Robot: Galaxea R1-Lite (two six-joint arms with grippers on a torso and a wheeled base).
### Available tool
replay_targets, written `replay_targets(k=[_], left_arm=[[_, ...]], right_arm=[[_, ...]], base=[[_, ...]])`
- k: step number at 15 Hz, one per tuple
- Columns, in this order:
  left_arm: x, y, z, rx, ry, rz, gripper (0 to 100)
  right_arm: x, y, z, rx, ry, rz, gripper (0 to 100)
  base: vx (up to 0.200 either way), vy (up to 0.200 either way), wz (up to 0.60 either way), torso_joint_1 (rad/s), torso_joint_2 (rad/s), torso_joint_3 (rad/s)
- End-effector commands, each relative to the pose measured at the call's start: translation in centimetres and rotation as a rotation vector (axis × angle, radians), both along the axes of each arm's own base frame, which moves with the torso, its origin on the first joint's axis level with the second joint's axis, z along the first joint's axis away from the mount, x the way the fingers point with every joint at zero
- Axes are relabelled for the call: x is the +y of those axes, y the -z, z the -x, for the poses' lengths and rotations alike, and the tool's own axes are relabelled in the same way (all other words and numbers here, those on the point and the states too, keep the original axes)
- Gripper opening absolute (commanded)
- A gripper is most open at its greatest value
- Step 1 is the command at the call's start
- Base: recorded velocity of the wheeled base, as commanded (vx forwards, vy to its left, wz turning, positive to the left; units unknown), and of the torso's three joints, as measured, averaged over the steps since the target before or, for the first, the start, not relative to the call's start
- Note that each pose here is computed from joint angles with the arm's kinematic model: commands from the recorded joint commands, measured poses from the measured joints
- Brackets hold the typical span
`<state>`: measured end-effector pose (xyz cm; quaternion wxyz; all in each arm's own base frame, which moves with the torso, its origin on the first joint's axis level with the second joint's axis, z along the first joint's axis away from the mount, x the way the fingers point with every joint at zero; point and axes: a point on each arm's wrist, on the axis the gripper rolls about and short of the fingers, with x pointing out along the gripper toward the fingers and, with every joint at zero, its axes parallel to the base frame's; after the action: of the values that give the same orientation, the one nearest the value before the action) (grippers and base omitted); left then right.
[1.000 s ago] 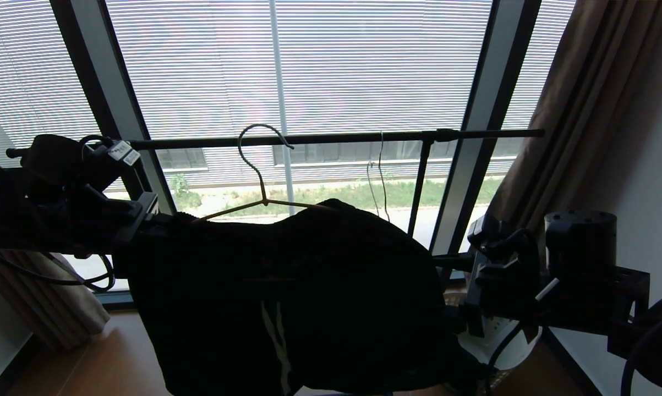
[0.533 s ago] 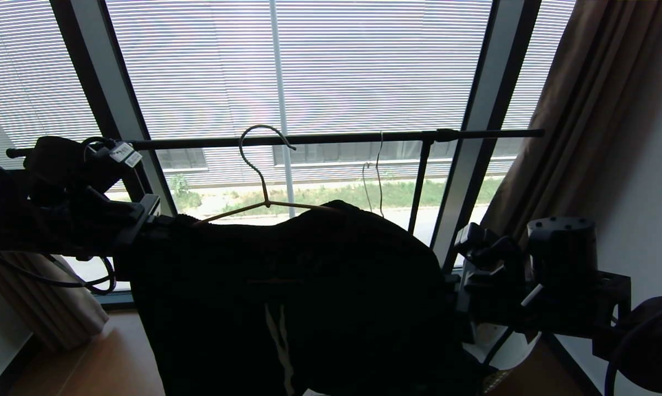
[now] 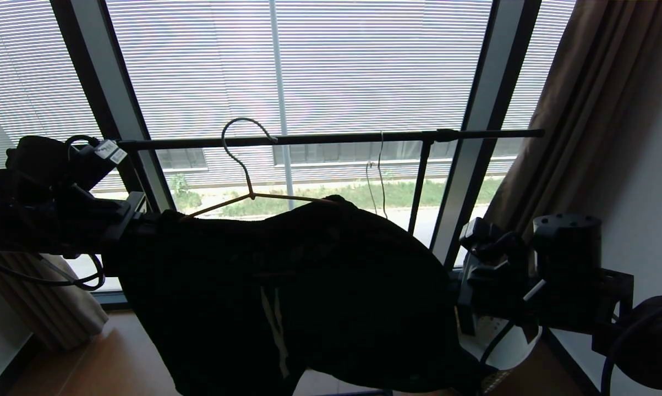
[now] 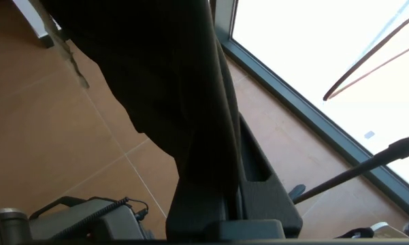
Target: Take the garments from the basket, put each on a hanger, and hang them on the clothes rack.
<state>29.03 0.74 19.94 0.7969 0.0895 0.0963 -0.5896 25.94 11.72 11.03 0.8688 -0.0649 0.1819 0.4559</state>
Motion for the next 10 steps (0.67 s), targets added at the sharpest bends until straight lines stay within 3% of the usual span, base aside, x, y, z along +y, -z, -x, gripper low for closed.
replay_targets(k=[1, 10], left_arm=[[-0.07, 0.02, 0.00, 0.000, 0.002, 0.000, 0], [0.71, 0.05, 0.07, 0.000, -0.013, 0.017, 0]], right_arm=[[0.00, 0.19, 0.01, 0.005, -0.001, 0.002, 0], [-0.02, 0.45, 0.27, 0.018, -0.004, 0.011, 0]], base=[[0.000, 0.000, 0.00, 0.000, 0.00, 0.000], [0.000, 0.000, 0.00, 0.000, 0.00, 0.000]])
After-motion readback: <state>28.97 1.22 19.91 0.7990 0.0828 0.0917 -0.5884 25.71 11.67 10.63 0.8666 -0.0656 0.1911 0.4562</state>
